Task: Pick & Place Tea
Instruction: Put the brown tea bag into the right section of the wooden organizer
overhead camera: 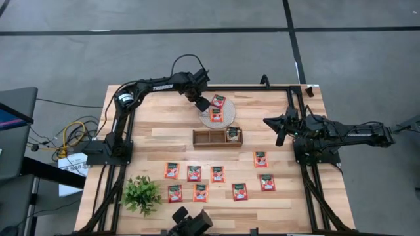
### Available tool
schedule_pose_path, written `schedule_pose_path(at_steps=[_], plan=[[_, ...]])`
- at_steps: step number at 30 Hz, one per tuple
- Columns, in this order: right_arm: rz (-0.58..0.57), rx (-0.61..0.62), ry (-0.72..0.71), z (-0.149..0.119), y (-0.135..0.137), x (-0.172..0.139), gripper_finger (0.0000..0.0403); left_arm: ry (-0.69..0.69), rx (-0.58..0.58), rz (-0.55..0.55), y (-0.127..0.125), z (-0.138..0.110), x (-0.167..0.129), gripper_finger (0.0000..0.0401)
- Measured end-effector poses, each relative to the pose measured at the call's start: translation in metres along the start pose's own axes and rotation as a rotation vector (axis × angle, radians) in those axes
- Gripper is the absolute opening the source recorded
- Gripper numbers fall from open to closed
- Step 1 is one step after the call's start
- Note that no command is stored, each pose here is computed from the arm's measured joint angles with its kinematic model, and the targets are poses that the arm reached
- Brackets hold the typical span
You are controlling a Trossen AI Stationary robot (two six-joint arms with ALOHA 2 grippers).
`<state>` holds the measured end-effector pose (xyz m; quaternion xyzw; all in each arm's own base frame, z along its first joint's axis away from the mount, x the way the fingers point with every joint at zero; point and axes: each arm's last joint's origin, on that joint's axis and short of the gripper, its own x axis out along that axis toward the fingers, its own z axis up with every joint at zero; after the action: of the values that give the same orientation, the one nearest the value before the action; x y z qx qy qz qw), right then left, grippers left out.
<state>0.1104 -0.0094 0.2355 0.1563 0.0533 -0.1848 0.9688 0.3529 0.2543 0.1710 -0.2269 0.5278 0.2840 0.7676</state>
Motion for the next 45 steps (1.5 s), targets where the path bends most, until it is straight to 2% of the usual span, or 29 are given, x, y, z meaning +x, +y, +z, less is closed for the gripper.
schedule_pose_path(at_steps=[23,31,45], plan=[[0.025,0.012,-0.030,0.003,0.002,0.000,0.0005,0.004,-0.054,-0.024,0.001,0.000,0.003,0.0177],[0.030,0.013,-0.032,0.004,0.002,0.000,0.0005,0.093,-0.108,-0.043,0.001,-0.007,0.025,0.0177],[0.031,0.011,-0.031,0.004,0.002,0.000,0.0005,0.091,-0.131,-0.048,0.001,-0.007,0.025,0.0176]])
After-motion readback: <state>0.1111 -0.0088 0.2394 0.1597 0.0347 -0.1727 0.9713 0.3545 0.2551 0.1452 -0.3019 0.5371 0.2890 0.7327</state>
